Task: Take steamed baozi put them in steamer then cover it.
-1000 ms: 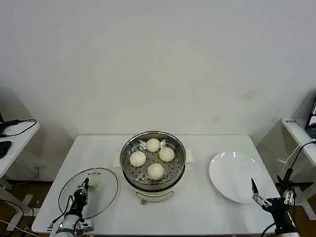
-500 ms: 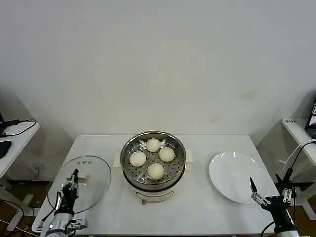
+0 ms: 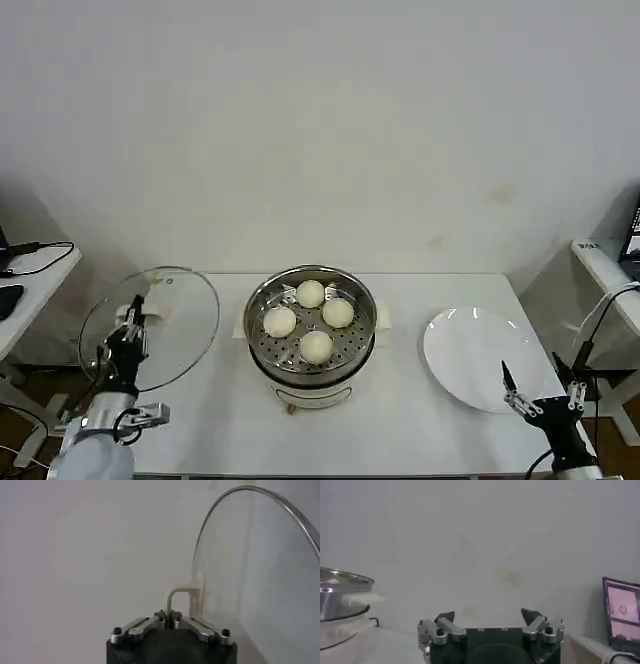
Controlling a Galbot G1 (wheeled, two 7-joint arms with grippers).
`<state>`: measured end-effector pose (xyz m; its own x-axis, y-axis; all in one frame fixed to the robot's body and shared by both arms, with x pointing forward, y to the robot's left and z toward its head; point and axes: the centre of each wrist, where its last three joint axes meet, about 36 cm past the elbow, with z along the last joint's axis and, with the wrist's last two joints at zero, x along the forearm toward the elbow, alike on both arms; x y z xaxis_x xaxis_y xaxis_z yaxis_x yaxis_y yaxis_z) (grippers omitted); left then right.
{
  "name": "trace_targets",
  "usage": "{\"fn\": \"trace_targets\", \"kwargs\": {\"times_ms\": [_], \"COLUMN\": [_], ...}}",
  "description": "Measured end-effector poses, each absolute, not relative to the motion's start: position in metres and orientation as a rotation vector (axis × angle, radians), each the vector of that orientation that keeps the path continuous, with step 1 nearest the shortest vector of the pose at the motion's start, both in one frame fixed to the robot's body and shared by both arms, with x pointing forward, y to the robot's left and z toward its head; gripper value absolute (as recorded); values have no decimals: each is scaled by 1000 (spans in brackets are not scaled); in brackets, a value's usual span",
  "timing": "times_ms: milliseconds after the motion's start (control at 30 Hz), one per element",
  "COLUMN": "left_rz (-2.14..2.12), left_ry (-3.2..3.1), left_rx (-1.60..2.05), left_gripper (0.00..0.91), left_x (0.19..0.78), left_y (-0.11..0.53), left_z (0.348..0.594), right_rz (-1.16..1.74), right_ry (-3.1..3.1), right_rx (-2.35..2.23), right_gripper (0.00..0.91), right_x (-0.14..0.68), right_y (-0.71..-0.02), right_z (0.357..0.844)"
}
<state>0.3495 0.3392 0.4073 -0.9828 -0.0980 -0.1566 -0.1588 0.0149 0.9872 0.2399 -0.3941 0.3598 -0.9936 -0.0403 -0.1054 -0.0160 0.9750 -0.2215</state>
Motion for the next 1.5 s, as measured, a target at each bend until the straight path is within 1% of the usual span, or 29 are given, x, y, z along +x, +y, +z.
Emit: {"fn": "trace_targets", "kwargs": {"times_ms": [167, 467, 667, 1267, 1500], "left_rz": [2128, 2101, 2106, 2133, 2118], "left_ry": [2190, 2202, 2205, 2186, 2207], "left_rx": [-213, -124, -70, 2, 49], "left_gripper": [0, 0, 0, 0, 0], "left_x": [359, 382, 391, 412, 411], "left_y": [311, 255, 222, 150, 121], "left_z": [426, 441, 442, 445, 441], "right_rz": [-343, -348, -344, -339, -335], "right_ry": [3016, 3028, 3034, 3047, 3051], "right_rx": [-42, -31, -36, -56, -63], "right_gripper": [907, 907, 907, 907, 907], "right_x": [238, 236, 238, 241, 242], "right_y": [-391, -384, -379, -371, -369], "right_z": [360, 355, 351, 343, 340]}}
